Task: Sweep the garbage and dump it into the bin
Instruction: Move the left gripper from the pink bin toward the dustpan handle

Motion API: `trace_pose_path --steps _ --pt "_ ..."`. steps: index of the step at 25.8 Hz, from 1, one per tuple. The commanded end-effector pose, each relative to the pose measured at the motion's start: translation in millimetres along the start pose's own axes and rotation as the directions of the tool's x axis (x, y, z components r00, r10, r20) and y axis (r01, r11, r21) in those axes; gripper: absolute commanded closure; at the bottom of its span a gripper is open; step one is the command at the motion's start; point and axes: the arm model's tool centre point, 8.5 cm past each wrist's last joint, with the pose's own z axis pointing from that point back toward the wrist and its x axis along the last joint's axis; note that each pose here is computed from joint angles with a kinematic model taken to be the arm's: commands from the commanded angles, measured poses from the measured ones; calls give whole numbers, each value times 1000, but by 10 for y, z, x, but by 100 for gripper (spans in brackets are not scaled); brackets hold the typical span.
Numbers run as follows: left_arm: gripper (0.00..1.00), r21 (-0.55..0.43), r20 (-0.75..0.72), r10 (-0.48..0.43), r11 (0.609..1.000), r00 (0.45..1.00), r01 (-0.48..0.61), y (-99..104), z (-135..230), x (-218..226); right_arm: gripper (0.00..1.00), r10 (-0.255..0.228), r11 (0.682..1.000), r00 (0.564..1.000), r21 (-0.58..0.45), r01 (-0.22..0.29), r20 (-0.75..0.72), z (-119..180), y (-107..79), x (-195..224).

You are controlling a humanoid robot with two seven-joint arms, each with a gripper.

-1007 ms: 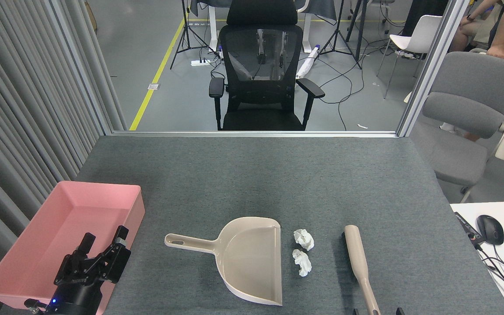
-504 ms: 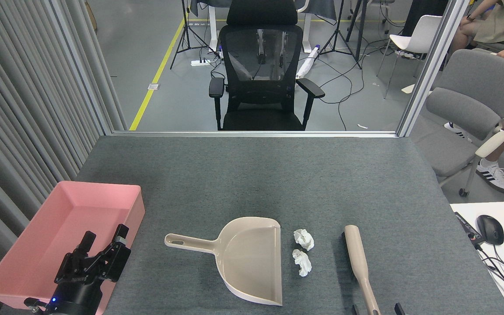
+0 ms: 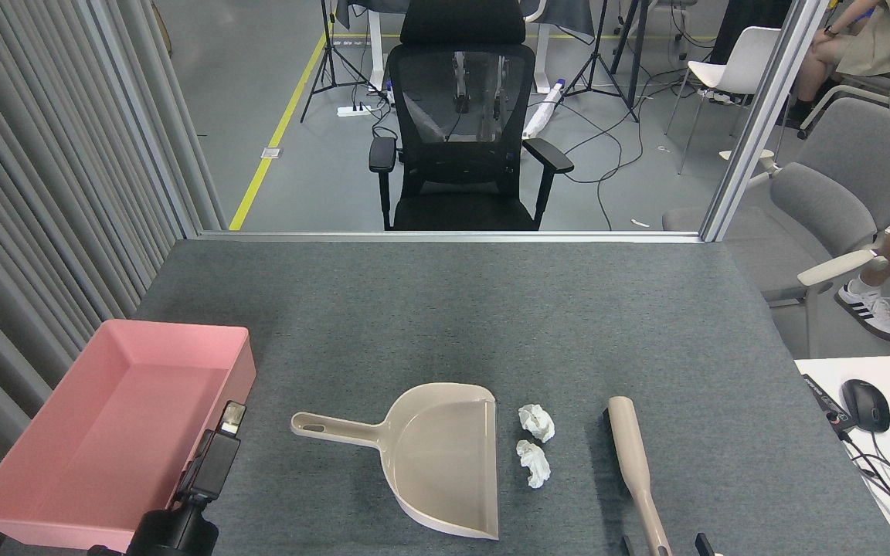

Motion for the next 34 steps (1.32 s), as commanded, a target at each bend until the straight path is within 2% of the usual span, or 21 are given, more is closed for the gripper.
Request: trace_pose_path --steps 1,8,12,18,24,27,34 --pt "0 -9 -12 72 997 997 -72 -72 -14 1 3 1 1000 1000 -1 -1 0 -4 -4 -4" --pt "0 -33 -66 97 995 993 -99 -228 2 -176 3 4 1000 1000 -1 -4 2 -4 -4 -7" --pt "0 -34 -66 97 994 993 -100 -233 4 -181 5 4 1000 1000 -1 -4 9 -4 -3 5" --pt "0 -34 -65 95 995 993 -98 -231 3 -177 19 9 1000 1000 0 -9 14 6 5 1" --pt "0 -31 -58 94 995 994 -95 -217 -6 -156 23 13 1000 1000 4 -13 14 7 11 -8" --pt "0 -30 -59 93 995 994 -95 -212 -5 -159 35 12 1000 1000 4 -12 17 7 12 -1" --pt "0 -30 -59 93 995 994 -95 -212 -5 -159 46 23 1000 1000 3 -23 18 8 8 -32"
